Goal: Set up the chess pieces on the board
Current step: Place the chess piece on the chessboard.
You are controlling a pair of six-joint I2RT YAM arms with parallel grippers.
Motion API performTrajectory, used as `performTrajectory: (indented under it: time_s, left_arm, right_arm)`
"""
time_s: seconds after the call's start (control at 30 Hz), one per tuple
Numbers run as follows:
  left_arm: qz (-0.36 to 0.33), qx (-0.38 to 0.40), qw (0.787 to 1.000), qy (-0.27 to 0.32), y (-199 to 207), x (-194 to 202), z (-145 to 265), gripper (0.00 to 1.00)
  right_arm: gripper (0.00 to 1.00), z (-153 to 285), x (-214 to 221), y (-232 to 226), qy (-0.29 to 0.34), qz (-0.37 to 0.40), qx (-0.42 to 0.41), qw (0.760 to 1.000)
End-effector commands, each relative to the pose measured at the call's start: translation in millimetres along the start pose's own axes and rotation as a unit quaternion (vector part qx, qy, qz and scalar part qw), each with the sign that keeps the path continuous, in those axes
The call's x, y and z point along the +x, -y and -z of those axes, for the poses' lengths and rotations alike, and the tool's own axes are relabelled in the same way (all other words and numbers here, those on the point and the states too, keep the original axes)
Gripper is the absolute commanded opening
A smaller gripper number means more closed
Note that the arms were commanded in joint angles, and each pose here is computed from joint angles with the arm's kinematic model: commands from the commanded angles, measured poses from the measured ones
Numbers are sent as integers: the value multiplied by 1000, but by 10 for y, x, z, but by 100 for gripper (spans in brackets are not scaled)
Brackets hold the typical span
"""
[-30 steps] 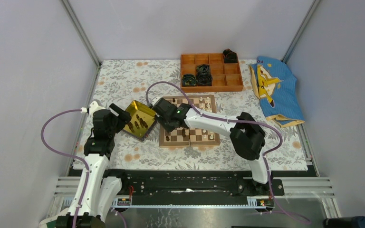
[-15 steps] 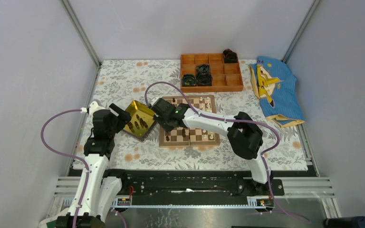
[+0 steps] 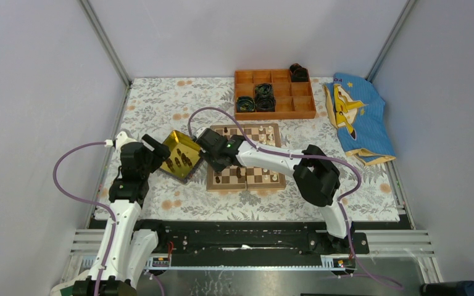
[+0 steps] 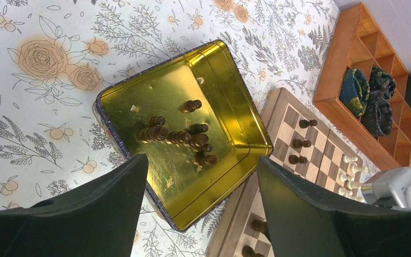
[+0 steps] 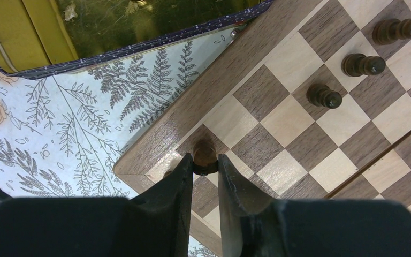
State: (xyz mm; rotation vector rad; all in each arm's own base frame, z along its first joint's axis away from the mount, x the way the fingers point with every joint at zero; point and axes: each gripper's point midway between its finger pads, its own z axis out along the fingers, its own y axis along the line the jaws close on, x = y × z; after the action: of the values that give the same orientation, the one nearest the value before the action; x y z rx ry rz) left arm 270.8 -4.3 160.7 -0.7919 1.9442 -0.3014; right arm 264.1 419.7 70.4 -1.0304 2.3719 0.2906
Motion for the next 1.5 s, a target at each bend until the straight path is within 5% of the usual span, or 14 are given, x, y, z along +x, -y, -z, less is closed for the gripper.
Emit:
performTrajectory:
  time_s: [0.0,0.3,1.47]
  left_arm:
    - [1,15,1000,5,52,2,-20,82]
    - [1,16,1000,6,56,-4,-16,82]
    - [3,20,1000,7,71,-5,-13,82]
  right_arm:
    - [27,-17,-24,-94,4,1,-14,1000]
    - [36,32,-62,-103,10,2,-17,1000]
    - [42,814,-452,188,100,-11,38,994]
